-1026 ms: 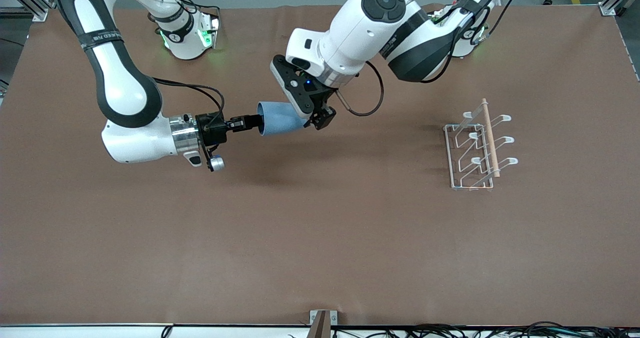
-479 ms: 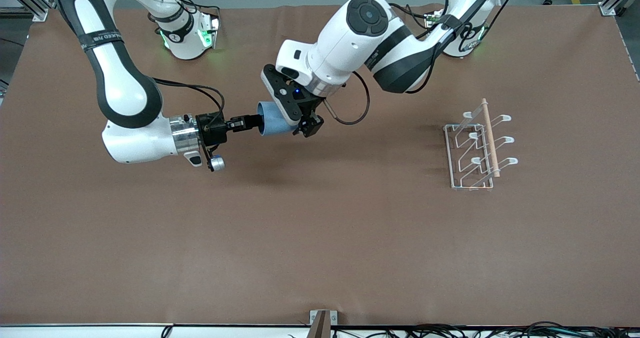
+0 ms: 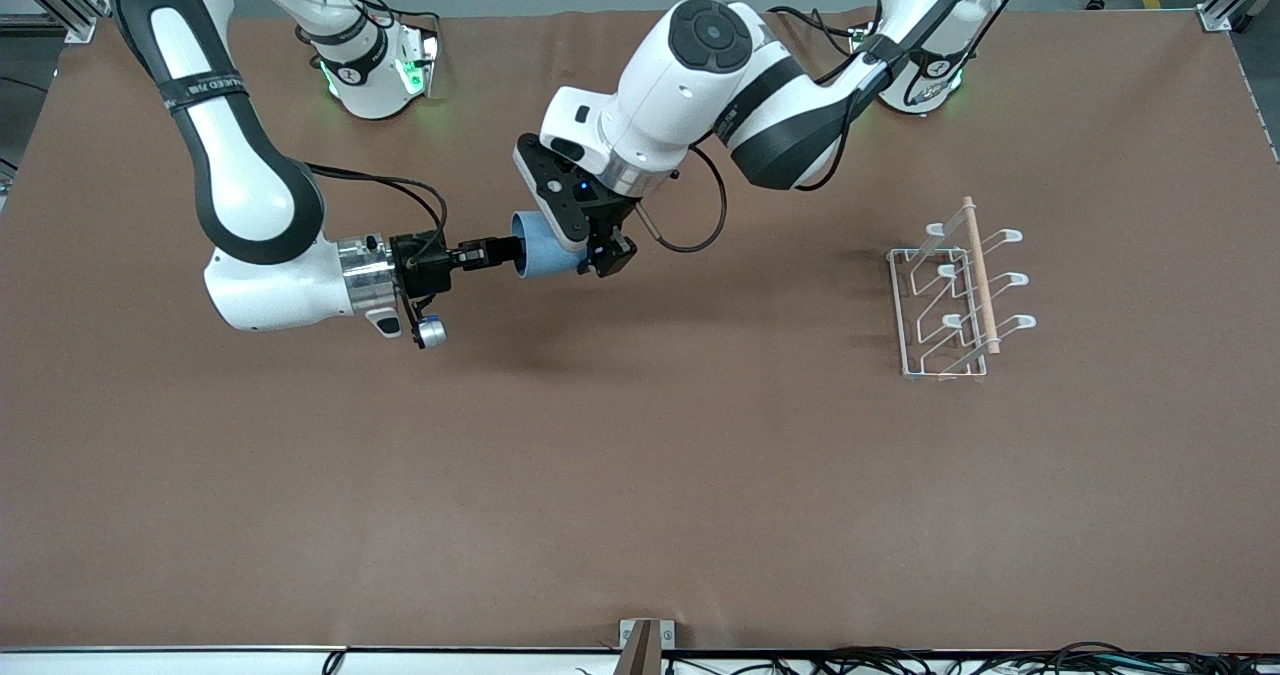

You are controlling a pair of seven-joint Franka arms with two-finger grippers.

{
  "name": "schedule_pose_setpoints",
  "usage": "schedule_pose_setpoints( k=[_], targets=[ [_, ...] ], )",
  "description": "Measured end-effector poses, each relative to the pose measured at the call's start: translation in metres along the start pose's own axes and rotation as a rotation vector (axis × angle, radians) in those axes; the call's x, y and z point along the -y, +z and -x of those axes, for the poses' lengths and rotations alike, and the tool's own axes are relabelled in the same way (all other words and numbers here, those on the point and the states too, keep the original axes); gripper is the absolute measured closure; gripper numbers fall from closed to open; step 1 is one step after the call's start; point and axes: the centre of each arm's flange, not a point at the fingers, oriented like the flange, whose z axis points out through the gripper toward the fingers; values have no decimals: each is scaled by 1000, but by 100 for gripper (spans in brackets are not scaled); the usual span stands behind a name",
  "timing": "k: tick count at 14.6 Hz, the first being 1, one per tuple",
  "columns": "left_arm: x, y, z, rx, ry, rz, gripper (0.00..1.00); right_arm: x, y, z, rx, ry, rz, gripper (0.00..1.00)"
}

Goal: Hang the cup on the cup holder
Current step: 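Grasp the blue cup rim with the left gripper beside the right gripper, then carry the cup toward the rack with the left gripper while the right gripper withdraws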

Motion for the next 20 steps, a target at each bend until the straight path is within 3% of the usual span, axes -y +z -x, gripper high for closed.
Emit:
schedule_pose_setpoints(
  k=[1, 3, 11, 17, 20],
  targets=[
    [-1, 1, 0, 3, 6, -8, 17, -1, 0, -1, 0, 1, 0, 95],
    [4, 7, 2, 15, 14, -34, 21, 3, 4, 2, 18, -3, -8, 81],
    [17, 4, 2, 29, 19, -64, 21, 8, 3, -1, -8, -15, 8, 1],
    [58, 7, 32, 210, -18, -101, 21, -7, -41, -9, -118, -68, 221, 0],
    [78, 1, 49, 326, -14, -158, 21, -20, -85, -14, -166, -108, 403, 0]
  ],
)
